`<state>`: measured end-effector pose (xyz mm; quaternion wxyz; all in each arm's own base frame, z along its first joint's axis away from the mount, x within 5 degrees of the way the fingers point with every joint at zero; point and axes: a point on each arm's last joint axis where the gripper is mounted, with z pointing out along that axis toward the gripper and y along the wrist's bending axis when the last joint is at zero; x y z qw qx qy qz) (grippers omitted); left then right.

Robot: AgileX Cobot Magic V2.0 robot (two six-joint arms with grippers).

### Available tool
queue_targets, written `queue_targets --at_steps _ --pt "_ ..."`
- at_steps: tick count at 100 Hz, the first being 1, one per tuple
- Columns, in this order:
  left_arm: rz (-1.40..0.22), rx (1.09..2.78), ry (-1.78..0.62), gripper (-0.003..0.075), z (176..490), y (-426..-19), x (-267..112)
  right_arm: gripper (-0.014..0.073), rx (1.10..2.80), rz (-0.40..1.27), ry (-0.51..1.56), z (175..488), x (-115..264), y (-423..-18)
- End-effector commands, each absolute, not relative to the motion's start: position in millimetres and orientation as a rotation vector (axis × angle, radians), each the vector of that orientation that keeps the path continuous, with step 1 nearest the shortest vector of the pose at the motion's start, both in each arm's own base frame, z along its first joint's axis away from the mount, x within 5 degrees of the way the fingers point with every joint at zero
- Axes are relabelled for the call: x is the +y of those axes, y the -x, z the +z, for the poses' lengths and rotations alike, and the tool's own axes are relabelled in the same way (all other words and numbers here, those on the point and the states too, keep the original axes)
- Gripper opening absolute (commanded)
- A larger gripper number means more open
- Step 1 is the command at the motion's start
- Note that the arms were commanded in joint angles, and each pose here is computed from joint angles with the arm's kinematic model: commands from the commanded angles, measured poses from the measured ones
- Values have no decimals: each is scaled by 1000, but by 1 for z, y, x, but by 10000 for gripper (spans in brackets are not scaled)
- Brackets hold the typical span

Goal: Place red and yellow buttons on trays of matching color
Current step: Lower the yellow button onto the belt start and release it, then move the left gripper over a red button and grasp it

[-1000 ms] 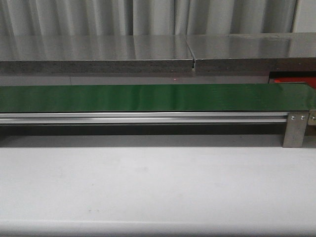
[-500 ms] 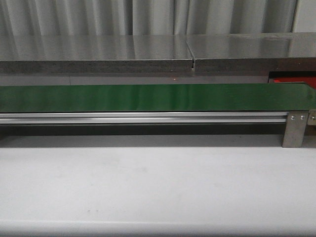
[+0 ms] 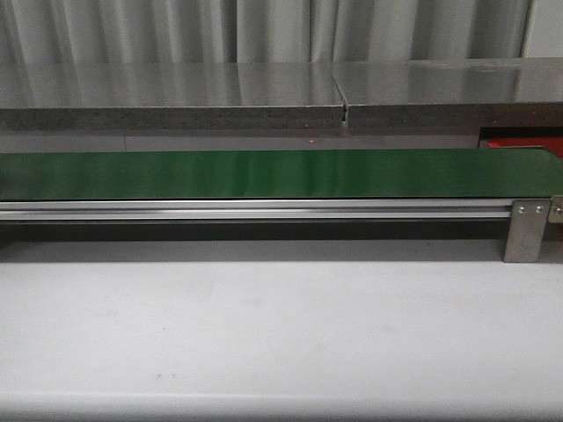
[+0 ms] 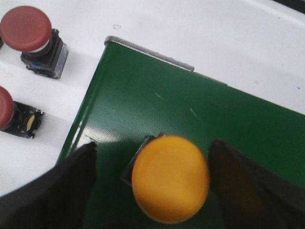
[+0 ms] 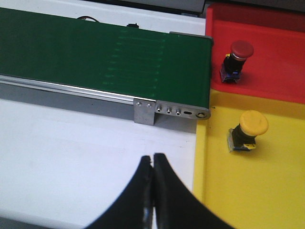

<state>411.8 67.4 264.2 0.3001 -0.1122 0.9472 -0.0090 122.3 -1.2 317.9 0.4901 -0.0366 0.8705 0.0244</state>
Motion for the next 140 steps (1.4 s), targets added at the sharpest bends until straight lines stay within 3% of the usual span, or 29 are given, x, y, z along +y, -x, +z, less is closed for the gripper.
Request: queue_targets --at_steps 1,25,47,87,140 --pt "-34 2391 269 640 305 -412 61 -117 2023 37 72 332 -3 -124" --pt "-24 2343 266 645 339 -412 66 -117 2023 37 72 332 -3 -124" --pt "14 2371 405 642 345 -393 109 -117 2023 37 72 332 -3 -124" --pt "123 2417 626 642 321 -350 198 -117 2023 37 72 332 -3 -124" --pt "116 2483 657 642 263 -349 228 -117 2023 37 72 332 -3 -124"
